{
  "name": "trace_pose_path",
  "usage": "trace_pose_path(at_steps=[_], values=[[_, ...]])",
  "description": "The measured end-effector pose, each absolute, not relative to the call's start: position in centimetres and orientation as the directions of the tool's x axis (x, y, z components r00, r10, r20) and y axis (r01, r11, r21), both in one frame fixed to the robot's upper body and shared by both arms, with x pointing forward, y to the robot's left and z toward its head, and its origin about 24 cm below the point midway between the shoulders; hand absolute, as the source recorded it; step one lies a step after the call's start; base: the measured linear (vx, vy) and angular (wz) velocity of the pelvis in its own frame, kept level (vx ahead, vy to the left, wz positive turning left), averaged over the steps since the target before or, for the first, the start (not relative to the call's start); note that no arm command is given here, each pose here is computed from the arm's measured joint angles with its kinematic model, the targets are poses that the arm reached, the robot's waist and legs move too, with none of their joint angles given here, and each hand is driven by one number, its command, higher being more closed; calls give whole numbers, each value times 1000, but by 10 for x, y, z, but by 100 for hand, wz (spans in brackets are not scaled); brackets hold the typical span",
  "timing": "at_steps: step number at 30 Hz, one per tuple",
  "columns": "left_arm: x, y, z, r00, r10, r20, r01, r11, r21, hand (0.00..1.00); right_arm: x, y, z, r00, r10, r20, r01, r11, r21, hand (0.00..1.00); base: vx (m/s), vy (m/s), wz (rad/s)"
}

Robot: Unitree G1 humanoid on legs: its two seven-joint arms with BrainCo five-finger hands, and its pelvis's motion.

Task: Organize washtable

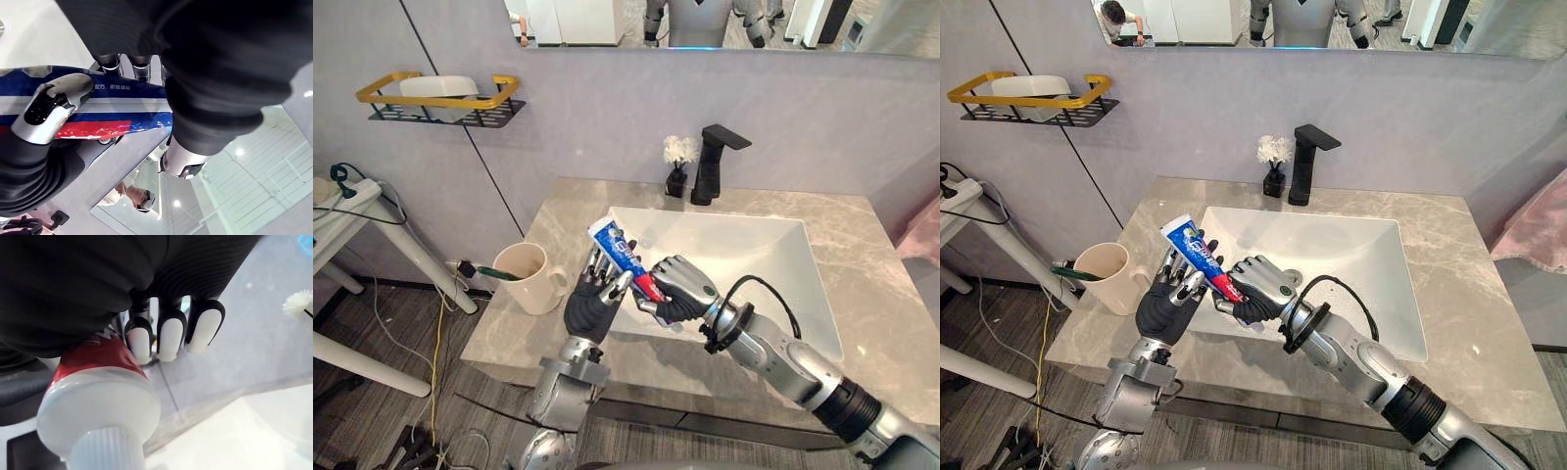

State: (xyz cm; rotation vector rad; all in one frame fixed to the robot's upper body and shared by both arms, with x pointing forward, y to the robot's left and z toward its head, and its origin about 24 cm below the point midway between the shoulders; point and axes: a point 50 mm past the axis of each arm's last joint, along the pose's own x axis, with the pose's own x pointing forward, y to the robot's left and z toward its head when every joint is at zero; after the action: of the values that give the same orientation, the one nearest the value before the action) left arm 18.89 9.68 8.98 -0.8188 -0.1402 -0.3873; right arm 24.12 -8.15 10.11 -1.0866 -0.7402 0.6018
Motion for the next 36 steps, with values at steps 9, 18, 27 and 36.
trace_pose_path(at_steps=[9, 18, 27, 36], values=[[195, 91, 95, 904, -311, 292, 426, 618, -661, 100, 238, -76, 101, 558, 805, 200, -110, 311, -944, 100, 0, 0, 0], [196, 89, 97, 896, -328, 300, 444, 617, -650, 100, 238, -79, 100, 557, 812, 175, -123, 289, -949, 100, 0, 0, 0], [198, 86, 102, 884, -332, 329, 467, 626, -624, 100, 240, -82, 105, 585, 778, 228, -108, 354, -929, 0, 0, 0, 0], [206, 84, 135, 848, -265, 460, 505, 668, -547, 100, 237, -98, 129, 708, 527, 470, -24, 683, -730, 0, 0, 0, -1]])
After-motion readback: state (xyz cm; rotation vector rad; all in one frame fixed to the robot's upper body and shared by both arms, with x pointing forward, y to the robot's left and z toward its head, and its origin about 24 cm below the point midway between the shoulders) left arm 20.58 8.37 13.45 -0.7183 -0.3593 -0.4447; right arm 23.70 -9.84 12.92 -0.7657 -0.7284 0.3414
